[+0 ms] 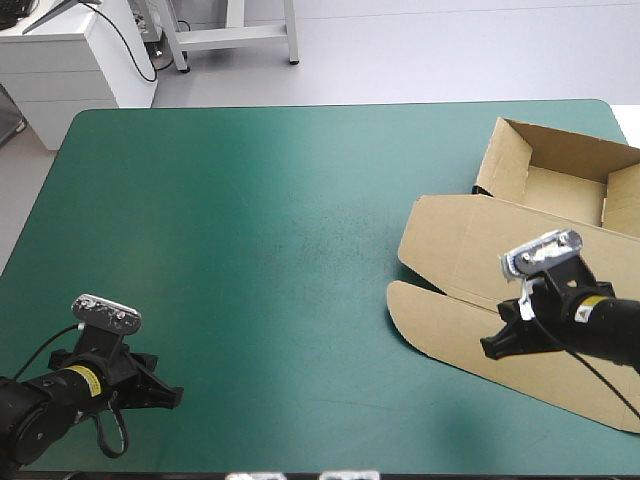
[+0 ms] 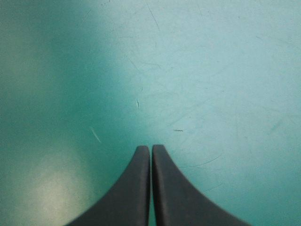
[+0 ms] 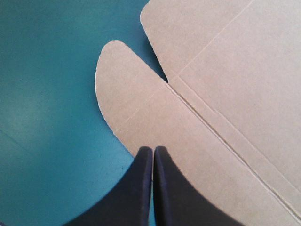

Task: Fold the box

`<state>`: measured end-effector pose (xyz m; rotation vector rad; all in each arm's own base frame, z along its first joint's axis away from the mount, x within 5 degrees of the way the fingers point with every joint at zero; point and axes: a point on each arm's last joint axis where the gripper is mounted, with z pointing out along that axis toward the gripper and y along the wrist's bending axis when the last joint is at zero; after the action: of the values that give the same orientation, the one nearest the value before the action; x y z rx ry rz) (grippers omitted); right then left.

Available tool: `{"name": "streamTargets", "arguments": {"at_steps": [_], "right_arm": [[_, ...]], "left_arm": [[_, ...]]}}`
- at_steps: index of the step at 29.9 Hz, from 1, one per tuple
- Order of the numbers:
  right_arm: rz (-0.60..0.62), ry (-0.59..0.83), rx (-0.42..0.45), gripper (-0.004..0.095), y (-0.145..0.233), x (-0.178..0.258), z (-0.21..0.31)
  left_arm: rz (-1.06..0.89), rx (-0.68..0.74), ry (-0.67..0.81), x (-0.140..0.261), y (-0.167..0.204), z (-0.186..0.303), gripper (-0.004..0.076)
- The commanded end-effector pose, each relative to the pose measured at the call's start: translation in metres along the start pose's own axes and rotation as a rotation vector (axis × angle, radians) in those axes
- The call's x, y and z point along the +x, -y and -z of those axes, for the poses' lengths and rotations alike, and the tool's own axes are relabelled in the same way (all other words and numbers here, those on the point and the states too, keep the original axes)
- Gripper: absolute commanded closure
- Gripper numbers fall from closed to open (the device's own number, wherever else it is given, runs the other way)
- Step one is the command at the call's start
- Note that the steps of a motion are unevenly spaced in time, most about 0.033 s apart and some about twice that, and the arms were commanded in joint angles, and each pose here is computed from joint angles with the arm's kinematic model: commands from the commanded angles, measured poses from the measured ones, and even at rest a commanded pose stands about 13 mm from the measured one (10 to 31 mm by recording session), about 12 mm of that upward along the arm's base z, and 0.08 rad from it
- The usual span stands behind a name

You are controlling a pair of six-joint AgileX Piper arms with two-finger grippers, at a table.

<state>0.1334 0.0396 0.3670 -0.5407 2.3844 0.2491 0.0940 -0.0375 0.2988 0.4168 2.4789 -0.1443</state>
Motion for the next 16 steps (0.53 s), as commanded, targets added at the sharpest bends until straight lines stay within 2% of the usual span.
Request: {"name": "streamTargets", "arguments": {"at_steps": [1, 16], "right_arm": [[0.02, 0.107, 0.016, 0.0914, -0.008, 0.015, 0.015], [0.049, 0.223, 0.046, 0.0914, -0.029, 0.103, 0.021]], "left_arm": [[0.021, 0.041, 0.067, -0.008, 0.004, 0.006, 0.0731], [-0.019, 0.064, -0.032, 0.007, 0.006, -0.004, 0.0731]]}}
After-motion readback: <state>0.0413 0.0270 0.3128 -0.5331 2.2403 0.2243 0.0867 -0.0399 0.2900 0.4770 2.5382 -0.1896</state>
